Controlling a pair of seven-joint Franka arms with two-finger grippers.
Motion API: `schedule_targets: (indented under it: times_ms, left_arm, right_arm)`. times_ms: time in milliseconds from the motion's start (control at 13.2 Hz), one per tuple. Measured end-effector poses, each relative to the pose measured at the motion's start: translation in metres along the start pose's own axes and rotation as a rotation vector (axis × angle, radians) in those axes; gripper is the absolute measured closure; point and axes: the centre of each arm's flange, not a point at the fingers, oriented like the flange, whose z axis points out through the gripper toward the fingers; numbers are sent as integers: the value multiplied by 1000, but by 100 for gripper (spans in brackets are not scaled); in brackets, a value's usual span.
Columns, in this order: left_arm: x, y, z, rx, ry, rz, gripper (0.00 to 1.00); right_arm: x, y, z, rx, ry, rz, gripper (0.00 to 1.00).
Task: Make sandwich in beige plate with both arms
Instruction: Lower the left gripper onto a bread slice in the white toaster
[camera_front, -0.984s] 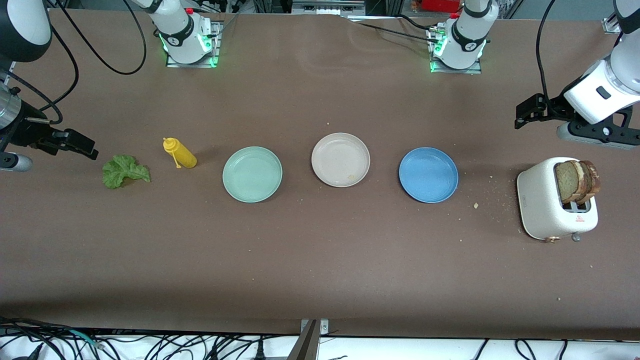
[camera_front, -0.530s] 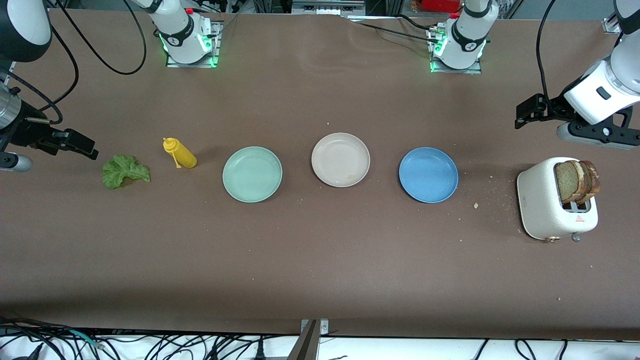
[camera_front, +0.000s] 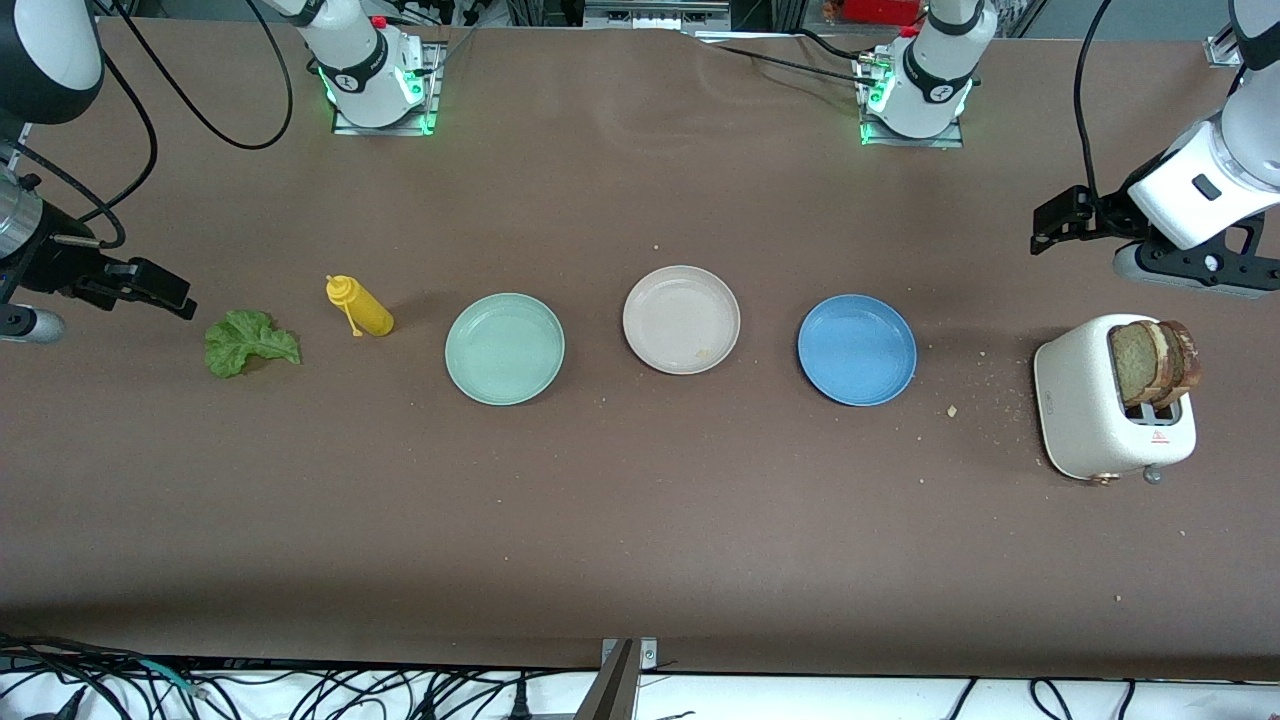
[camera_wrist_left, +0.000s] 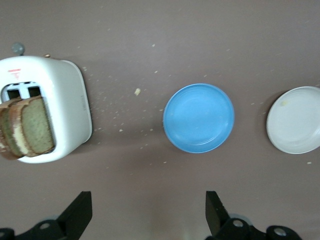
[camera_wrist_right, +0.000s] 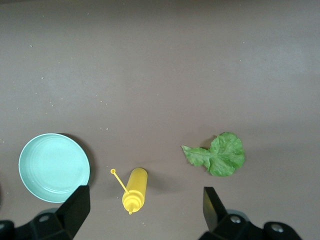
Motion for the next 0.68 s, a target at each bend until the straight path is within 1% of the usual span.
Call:
schedule_targets:
  times_ms: [227,303,454,681]
  left_arm:
    - [15,-21,29,95,-59,-14,0]
    - [21,-33,37,113,-63,-28,0]
    - [31,-73,52,115,-36,-62,0]
    - [39,-134,79,108,2,-80,0]
  right_arm:
    - [0,0,0,0,0,0,0]
    - [0,0,0,0,0,0,0]
    - [0,0,0,0,0,0,0]
    - [0,0,0,0,0,0,0]
